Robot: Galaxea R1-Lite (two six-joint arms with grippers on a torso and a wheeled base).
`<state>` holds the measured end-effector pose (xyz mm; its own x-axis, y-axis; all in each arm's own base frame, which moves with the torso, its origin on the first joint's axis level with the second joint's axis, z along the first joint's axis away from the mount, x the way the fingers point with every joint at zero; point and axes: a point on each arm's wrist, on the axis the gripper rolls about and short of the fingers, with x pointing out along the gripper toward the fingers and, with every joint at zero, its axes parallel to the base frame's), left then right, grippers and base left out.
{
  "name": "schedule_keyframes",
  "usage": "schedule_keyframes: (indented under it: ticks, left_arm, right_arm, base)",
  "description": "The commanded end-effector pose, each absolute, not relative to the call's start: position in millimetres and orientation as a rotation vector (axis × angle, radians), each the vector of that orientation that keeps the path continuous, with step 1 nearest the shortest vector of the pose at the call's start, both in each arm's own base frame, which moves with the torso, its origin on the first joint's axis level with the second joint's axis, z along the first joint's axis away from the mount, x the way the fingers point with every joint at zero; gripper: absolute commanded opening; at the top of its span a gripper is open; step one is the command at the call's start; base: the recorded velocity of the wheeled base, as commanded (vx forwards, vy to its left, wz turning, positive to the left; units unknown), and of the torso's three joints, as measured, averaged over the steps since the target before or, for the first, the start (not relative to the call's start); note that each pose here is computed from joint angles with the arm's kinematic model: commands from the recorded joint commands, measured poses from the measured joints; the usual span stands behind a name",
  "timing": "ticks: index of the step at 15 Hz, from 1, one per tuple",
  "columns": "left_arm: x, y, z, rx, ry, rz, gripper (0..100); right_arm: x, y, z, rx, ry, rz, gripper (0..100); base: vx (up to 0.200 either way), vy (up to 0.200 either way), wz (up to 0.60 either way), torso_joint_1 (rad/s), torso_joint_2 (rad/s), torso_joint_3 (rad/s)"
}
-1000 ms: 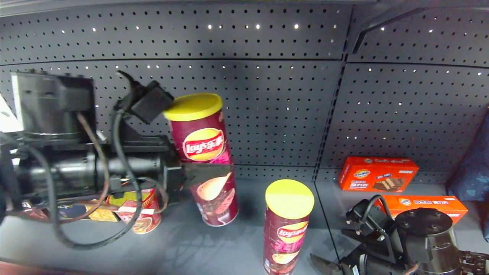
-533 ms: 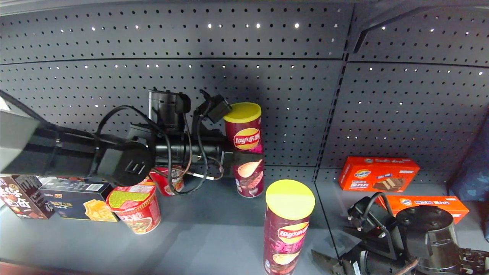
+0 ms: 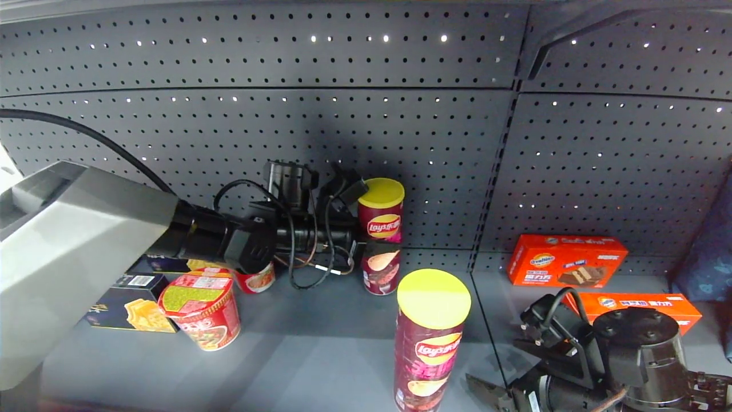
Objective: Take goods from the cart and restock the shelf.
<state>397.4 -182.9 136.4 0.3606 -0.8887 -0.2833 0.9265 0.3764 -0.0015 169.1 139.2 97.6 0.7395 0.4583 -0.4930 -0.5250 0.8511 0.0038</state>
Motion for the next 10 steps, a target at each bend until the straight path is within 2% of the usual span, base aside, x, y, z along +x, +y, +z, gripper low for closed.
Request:
schedule_keyframes:
  ticks: [1, 3, 10]
  left_arm:
    - [402.2, -185.4, 127.7, 0.167, 0.267, -1.179, 0]
    - [412.1, -191.1, 129.6, 0.173, 0.238, -1.181, 0]
    - [417.5, -201.0, 122.9, 0.173, 0.245, -1.197, 0]
  right_arm:
    - [169.3, 139.6, 97.0, -0.141, 0.506, 0.542, 100]
    - [169.1, 139.7, 96.3, -0.139, 0.51, 0.549, 100]
    - [168.4, 139.1, 95.4, -0.14, 0.515, 0.552, 100]
  base:
    - [0.0, 0.0, 0.0, 0.0, 0.0, 0.0]
    - [0.0, 0.0, 0.0, 0.0, 0.0, 0.0]
    - [0.0, 0.0, 0.0, 0.0, 0.0, 0.0]
